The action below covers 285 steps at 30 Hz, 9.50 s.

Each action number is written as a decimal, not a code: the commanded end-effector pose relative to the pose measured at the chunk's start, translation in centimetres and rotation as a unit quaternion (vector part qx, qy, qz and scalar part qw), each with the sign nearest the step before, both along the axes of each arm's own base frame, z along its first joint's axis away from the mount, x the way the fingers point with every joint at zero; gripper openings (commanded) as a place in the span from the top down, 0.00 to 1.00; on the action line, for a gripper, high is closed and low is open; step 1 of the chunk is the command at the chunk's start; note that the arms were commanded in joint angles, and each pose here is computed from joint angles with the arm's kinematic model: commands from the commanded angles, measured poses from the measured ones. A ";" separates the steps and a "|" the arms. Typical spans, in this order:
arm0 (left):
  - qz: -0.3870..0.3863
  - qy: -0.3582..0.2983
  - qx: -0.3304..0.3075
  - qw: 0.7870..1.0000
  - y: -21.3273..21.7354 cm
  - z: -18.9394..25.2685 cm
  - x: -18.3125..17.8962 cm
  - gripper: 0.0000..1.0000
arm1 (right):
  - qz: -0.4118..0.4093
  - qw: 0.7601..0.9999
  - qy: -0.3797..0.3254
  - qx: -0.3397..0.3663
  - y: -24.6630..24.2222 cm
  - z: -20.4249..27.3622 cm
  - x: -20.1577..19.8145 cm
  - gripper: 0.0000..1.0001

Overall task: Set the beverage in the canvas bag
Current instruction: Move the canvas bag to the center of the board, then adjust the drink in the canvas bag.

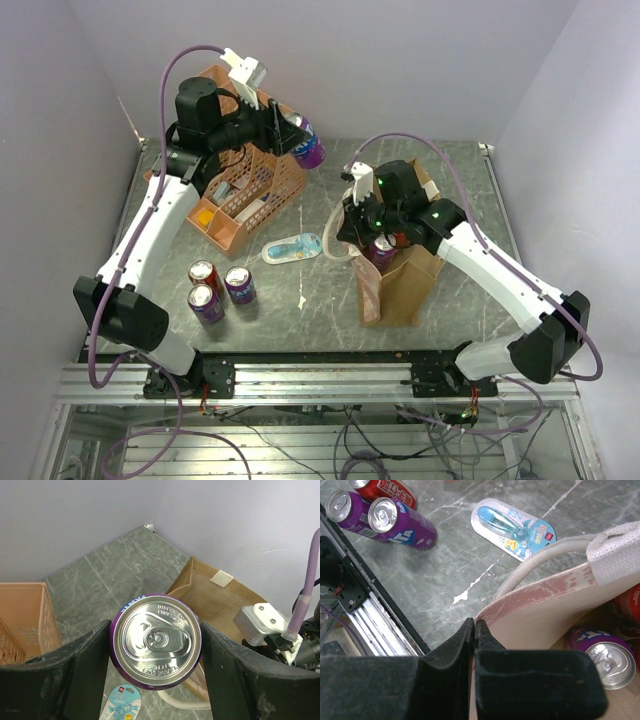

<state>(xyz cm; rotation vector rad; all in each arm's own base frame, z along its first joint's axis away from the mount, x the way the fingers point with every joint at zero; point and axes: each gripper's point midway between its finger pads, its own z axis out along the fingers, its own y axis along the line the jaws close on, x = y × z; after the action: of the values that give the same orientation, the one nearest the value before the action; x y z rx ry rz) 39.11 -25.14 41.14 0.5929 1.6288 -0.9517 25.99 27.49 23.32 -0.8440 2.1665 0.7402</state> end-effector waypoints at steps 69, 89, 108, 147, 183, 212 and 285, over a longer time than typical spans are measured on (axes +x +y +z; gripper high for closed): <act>-0.082 -0.148 0.020 0.985 -2.5 6.6 -5.1 0.93 | -0.107 0.965 -0.240 -0.014 -8.1 12.0 4.2 0.28; -0.366 -0.135 0.143 0.910 -14.1 -4.9 -18.0 0.93 | -0.182 0.962 -0.190 -0.071 -17.1 7.2 4.5 0.30; -0.556 -0.103 0.183 0.804 -15.8 -10.5 -32.1 0.93 | -0.158 0.973 -0.168 -0.025 -15.7 4.1 3.7 0.30; -0.368 -0.166 0.151 0.902 -20.3 -14.3 -14.0 0.93 | -0.149 0.973 -0.171 -0.049 -16.1 5.4 5.4 0.32; -0.511 -0.210 0.077 0.830 -20.6 -13.4 -14.2 0.93 | -0.175 0.972 -0.141 -0.064 -17.2 3.8 10.4 0.33; -0.563 -0.209 0.104 0.792 -20.7 -19.0 -14.8 0.93 | -0.190 0.970 -0.137 -0.064 -18.0 2.4 9.6 0.33; -0.628 -0.156 0.097 0.756 -19.6 -27.4 -20.1 0.93 | -0.186 0.973 -0.129 -0.048 -18.0 2.1 8.1 0.34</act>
<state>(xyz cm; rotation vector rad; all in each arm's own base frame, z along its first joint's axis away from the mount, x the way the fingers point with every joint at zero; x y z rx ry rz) 20.85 -45.05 13.56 2.0428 0.8906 -1.3638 34.37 9.71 24.73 -0.5354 2.0767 0.3219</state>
